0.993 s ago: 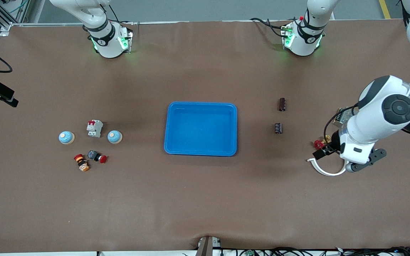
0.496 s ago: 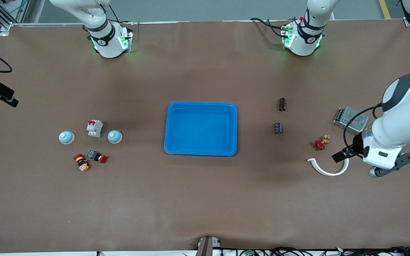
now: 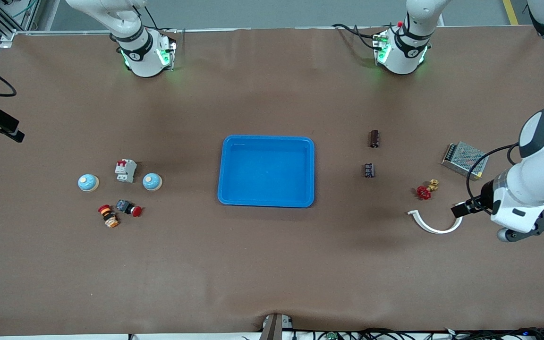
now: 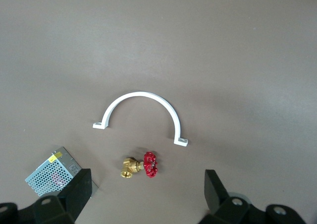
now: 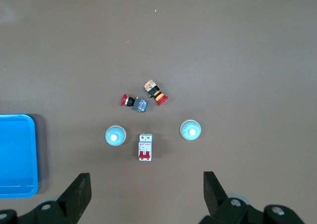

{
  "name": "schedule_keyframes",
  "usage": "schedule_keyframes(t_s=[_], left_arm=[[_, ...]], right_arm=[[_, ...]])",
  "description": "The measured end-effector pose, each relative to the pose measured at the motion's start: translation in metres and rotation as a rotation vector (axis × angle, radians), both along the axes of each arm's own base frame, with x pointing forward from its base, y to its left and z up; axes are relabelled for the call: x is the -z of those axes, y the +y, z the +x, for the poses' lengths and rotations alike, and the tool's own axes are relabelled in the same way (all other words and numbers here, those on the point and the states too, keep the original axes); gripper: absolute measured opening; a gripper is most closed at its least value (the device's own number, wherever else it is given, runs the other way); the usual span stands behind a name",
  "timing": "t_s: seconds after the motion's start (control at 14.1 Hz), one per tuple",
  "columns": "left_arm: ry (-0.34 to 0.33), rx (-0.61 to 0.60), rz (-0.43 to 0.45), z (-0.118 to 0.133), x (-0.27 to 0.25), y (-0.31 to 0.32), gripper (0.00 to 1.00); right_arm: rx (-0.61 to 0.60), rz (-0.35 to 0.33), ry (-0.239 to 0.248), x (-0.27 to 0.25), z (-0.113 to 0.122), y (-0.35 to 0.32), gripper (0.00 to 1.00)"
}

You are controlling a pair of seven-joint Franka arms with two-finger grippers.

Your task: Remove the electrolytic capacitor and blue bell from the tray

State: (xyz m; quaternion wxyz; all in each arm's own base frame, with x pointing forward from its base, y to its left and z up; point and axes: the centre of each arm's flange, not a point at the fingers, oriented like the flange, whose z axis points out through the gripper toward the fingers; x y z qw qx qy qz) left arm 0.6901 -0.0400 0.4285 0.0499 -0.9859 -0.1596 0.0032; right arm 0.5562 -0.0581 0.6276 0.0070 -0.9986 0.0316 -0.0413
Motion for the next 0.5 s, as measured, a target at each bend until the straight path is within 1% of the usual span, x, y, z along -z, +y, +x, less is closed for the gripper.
schedule_keyframes(t_s=[0.21, 0.5], left_arm=[[0.006, 0.011, 0.025, 0.009, 0.005, -0.025, 1.0], [0.036, 0.014, 0.017, 0.025, 0.011, -0.021, 1.0]], right_arm=[[0.0, 0.0, 0.0, 0.0, 0.0, 0.0, 1.0], [0.0, 0.0, 0.0, 0.0, 0.0, 0.0, 1.0]])
